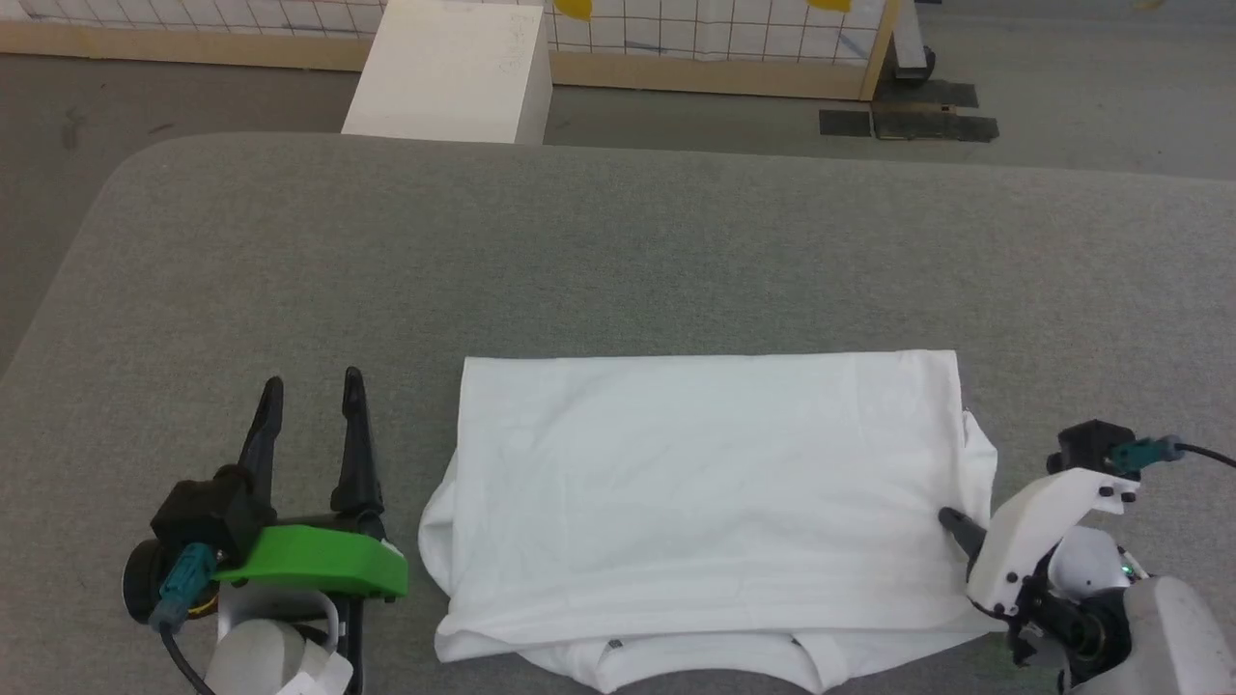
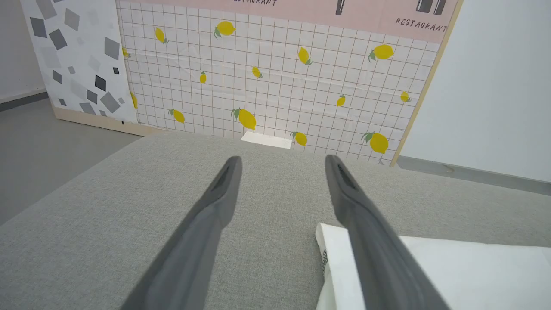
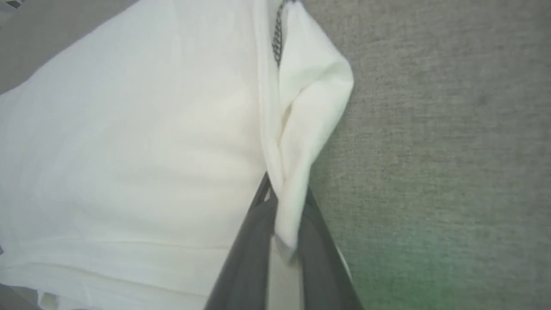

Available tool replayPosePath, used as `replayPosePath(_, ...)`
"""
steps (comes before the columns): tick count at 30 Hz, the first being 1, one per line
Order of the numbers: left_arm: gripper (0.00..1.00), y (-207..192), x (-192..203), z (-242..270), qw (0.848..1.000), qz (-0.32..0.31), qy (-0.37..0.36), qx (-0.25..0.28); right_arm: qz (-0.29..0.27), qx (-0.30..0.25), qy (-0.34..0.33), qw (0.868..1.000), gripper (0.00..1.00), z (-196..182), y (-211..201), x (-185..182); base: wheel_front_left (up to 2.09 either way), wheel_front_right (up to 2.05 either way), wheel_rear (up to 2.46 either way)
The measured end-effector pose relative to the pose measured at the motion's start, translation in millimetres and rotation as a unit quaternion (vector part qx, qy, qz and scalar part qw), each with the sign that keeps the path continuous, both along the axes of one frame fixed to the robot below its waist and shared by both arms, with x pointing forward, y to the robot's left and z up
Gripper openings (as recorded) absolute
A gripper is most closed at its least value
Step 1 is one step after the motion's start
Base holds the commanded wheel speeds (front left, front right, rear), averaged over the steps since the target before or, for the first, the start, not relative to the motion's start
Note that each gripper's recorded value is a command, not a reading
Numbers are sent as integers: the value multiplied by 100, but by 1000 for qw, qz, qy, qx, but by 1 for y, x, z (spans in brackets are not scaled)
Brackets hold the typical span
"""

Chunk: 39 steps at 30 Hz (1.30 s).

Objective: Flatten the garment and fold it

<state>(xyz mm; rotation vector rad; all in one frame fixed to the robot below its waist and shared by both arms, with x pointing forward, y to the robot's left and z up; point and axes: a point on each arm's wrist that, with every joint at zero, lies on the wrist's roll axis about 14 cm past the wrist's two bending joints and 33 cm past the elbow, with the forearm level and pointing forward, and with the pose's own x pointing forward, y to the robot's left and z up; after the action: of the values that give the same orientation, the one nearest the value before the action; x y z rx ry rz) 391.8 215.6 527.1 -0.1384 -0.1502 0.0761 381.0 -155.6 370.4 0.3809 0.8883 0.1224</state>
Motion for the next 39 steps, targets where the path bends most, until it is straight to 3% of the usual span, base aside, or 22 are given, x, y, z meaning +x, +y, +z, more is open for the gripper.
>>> replayPosePath(7, 100, -4, 0, -1, 1000, -3, 0, -3, -48, -34, -42, 997, 0, 8, -29, -4, 0, 0, 0)
replayPosePath(15, 100, -8, 1, -3, 1000, -9, 3, -5, -148, -141, -57, 977, 0, 16, -119, -26, 0, 0, 0)
replayPosePath(20, 100, -11, 2, -5, 1000, -14, 5, -4, -151, -161, -84, 972, 0, 32, -127, -22, 0, 0, 0)
replayPosePath(24, 100, -14, 0, -5, 1000, -18, 6, -5, -108, -167, -123, 972, 0, 58, -106, -13, 0, 0, 0)
replayPosePath(29, 100, -15, -3, -4, 1000, -22, 5, -6, -6, -142, -176, 974, 0, 97, -37, -5, 0, 0, 0)
replayPosePath(35, 100, -13, -5, -6, 1000, -19, 7, -5, 143, -107, -219, 959, 0, 126, 64, -7, 0, 0, 0)
replayPosePath(39, 100, -11, -6, -11, 1000, -15, 15, -5, 248, -90, -215, 940, 0, 118, 130, -9, 0, 0, 0)
